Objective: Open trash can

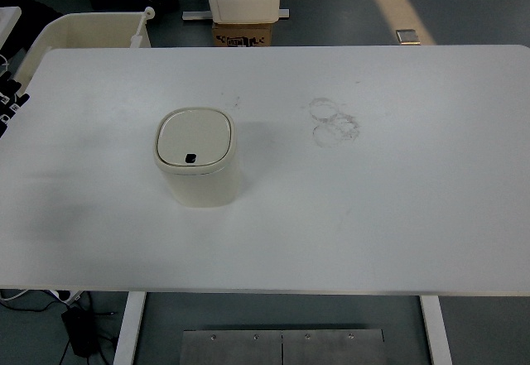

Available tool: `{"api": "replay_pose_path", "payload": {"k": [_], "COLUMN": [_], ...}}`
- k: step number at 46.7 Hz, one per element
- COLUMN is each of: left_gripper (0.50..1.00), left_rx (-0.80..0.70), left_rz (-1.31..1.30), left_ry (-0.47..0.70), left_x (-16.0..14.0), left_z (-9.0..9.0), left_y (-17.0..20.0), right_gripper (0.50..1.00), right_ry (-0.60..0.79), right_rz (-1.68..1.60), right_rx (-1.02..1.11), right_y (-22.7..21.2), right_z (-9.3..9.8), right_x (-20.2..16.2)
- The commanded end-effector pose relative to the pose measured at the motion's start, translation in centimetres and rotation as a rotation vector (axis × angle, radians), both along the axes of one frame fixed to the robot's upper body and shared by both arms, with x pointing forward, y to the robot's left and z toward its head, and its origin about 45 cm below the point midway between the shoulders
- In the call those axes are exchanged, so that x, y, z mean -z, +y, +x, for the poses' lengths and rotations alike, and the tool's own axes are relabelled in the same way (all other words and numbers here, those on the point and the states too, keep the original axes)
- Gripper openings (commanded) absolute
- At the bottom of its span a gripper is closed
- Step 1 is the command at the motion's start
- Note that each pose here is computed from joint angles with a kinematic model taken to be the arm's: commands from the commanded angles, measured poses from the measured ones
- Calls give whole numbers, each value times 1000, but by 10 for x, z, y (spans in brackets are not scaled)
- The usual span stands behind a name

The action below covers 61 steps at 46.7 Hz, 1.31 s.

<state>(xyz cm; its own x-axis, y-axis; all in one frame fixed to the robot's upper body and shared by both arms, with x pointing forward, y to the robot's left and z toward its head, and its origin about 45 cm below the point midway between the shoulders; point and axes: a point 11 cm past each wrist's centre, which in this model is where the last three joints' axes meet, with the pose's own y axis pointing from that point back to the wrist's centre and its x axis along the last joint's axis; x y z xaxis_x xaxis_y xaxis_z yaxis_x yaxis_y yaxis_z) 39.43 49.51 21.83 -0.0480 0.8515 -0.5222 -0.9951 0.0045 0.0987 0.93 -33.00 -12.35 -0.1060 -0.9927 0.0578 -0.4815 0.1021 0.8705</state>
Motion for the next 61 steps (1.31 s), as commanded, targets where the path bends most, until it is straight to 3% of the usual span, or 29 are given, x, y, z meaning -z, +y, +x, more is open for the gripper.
{"api": "replay_pose_path", "payload": {"k": [1,41,61], "left_gripper": [1000,1000,1000], "left_rx": [3,-19,-36], "left_rz": [1,12,31], "left_ry": [2,39,13], "left_x": [1,12,-10], "left_z": [0,2,15], "left_y": [-1,-5,-3], "right_gripper": [991,991,991], "right_ry": [2,9,7], "right_rz": [-2,0,0], "right_rx": [2,5,5], "right_y": [0,0,0], "right_z": [-1,-5,-5], "right_x": [0,0,0]}}
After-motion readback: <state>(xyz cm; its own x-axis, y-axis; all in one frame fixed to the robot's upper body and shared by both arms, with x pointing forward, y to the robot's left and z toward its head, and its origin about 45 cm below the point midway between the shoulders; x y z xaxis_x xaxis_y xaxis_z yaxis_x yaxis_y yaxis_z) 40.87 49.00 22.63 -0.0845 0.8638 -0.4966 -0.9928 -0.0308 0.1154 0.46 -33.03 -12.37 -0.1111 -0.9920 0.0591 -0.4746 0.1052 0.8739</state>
